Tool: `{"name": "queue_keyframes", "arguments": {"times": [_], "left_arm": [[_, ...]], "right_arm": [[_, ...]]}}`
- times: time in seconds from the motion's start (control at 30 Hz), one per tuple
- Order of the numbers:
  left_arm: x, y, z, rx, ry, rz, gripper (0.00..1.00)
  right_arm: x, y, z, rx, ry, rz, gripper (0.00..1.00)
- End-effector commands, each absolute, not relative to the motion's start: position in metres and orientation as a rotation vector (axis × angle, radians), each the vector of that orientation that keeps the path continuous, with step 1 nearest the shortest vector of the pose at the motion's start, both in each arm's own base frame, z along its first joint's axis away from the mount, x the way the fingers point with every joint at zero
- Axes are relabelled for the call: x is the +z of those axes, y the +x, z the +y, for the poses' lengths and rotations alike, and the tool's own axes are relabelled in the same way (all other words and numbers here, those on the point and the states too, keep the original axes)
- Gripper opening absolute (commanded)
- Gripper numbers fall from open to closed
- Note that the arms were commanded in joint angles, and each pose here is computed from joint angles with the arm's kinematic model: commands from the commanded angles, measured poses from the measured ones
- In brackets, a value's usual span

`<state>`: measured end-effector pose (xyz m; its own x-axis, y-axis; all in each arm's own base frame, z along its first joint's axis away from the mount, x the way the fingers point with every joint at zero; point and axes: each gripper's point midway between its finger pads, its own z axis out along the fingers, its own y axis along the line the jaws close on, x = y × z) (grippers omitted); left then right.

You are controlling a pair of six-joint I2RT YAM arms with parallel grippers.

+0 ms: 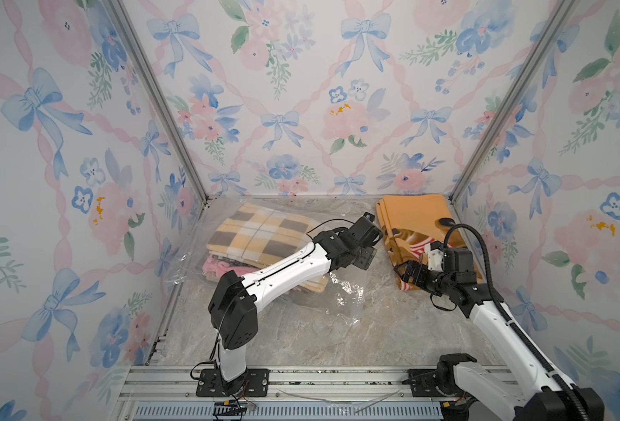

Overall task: Take the blanket out of the vacuum bag
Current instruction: Open the vacuum bag at the center of the board.

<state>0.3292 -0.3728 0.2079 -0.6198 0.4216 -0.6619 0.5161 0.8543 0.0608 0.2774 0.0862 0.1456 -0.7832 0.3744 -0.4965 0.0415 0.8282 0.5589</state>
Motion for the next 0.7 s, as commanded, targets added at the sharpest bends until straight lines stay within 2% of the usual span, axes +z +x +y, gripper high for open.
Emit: {"name": "queue_keyframes", "arguments": {"times": [0.0, 0.2, 0.47, 0.5, 0.57, 0.63, 0.67], "left_arm": [[0.194, 0.317, -0.378, -0.099, 0.749, 2.375, 0.76], [0.175, 0.318, -0.393, 0.092, 0.81, 2.36, 0.76], [0.165, 0.344, -0.374, 0.589, 0.823, 2.166, 0.76], [0.166, 0.346, -0.373, 0.62, 0.816, 2.146, 0.72], [0.173, 0.35, -0.371, 0.666, 0.796, 2.109, 0.57], [0.182, 0.352, -0.37, 0.663, 0.764, 2.092, 0.3], [0.188, 0.353, -0.371, 0.642, 0.744, 2.091, 0.22]], "right_arm": [[0.138, 0.269, 0.093, 0.811, 0.349, 2.386, 0.96], [0.126, 0.27, 0.092, 0.815, 0.384, 2.397, 0.96], [0.131, 0.28, 0.102, 0.838, 0.322, 2.419, 0.96], [0.131, 0.28, 0.104, 0.841, 0.314, 2.42, 0.96], [0.132, 0.281, 0.109, 0.85, 0.3, 2.419, 0.96], [0.133, 0.281, 0.115, 0.861, 0.282, 2.415, 0.96], [0.133, 0.281, 0.119, 0.871, 0.274, 2.411, 0.96]]}}
